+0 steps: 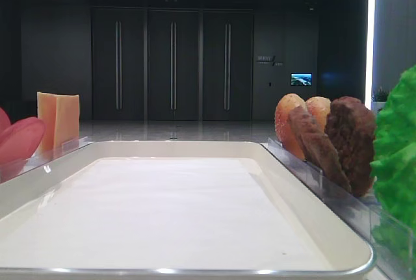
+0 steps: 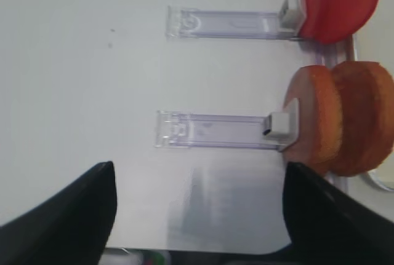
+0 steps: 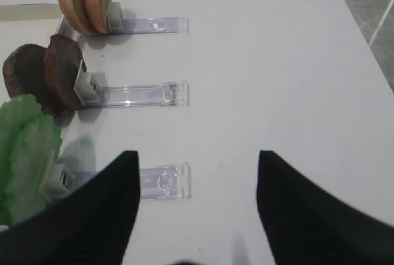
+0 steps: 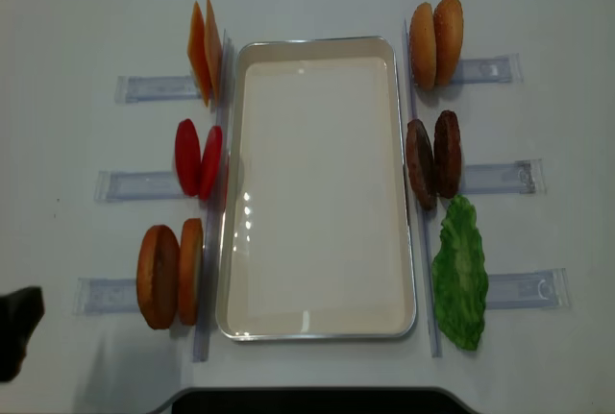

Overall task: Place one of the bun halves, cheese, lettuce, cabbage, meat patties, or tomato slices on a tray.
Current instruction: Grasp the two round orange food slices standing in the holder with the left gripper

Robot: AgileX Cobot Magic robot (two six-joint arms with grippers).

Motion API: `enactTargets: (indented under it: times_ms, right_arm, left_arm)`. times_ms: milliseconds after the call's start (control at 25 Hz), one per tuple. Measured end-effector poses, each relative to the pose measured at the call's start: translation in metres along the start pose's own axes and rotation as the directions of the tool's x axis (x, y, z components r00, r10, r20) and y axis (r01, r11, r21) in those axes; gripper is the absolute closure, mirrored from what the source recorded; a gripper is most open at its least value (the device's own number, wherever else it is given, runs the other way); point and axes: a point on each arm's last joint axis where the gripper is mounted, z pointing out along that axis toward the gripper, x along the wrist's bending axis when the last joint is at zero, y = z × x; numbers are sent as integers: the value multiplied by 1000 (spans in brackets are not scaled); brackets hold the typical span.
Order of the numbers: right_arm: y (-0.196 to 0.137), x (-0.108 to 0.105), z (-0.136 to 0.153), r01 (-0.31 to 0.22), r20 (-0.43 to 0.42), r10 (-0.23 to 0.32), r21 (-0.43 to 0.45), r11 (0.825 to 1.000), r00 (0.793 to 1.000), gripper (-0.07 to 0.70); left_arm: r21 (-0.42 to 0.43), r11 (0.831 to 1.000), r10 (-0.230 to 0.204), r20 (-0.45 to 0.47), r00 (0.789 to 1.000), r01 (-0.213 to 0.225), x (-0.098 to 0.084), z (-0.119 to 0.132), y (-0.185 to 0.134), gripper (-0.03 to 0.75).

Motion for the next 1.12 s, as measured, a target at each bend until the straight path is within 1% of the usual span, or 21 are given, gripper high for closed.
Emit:
enactTargets:
  times_ms: [40, 80, 120, 160, 240, 320, 400, 560, 720, 760, 800, 840, 920, 960, 1040, 1080, 1120]
  right_arm:
    - [0, 0, 0, 0, 0, 0, 0, 1000, 1000, 230]
    - [0, 0, 0, 0, 0, 0, 0, 1000, 1000, 230]
    - [0, 0, 0, 0, 0, 0, 0, 1000, 1000, 230]
    - [0, 0, 0, 0, 0, 0, 0, 1000, 1000, 230]
    - [0, 0, 0, 0, 0, 0, 0, 1000, 1000, 230]
    - [0, 0, 0, 0, 0, 0, 0, 1000, 1000, 230]
    - [0, 0, 0, 0, 0, 0, 0, 1000, 1000, 230]
    - [0, 0, 0, 0, 0, 0, 0, 1000, 1000, 230]
    - [0, 0, 0, 0, 0, 0, 0, 1000, 1000, 230]
    - [0, 0, 0, 0, 0, 0, 0, 1000, 1000, 230]
    - [0, 0, 0, 0, 0, 0, 0, 1000, 1000, 230]
    - [0, 0, 0, 0, 0, 0, 0, 1000, 1000, 230]
    - [0, 0, 0, 0, 0, 0, 0, 1000, 1000, 230]
    - [0, 0, 0, 0, 0, 0, 0, 1000, 1000, 230]
    - [0, 0, 0, 0, 0, 0, 0, 1000, 1000, 230]
    - [0, 0, 0, 0, 0, 0, 0, 1000, 1000, 230]
    - [0, 0, 0, 0, 0, 0, 0, 1000, 1000, 230]
  left_arm:
    - [60, 998, -15, 23, 1000, 13, -3, 10, 14, 73]
    - [100, 995, -24, 36, 999, 20, -5, 17, 29, 74]
    - [159, 987, -34, 46, 998, 26, -8, 28, 44, 75]
    - [217, 976, -37, 45, 998, 26, -9, 40, 58, 77]
    - [301, 953, -33, 30, 999, 22, -9, 61, 78, 82]
    - [357, 933, -46, 13, 999, 38, -10, 80, 90, 88]
    - [361, 931, -69, 15, 997, 59, -11, 90, 95, 96]
    - [354, 927, -151, 57, 987, 122, -18, 96, 99, 104]
    - [370, 908, -245, 92, 965, 195, -24, 96, 100, 113]
    - [374, 904, -261, 99, 960, 207, -26, 96, 100, 117]
    - [378, 902, -267, 103, 958, 210, -28, 96, 99, 123]
    - [381, 901, -264, 97, 960, 210, -31, 95, 99, 131]
    - [378, 908, -228, 85, 970, 180, -42, 93, 99, 145]
    - [374, 915, -195, 79, 978, 153, -48, 93, 99, 148]
    - [367, 921, -167, 73, 983, 129, -63, 92, 101, 152]
    - [363, 925, -146, 80, 986, 108, -71, 92, 103, 153]
    - [364, 926, -142, 80, 987, 104, -78, 93, 105, 154]
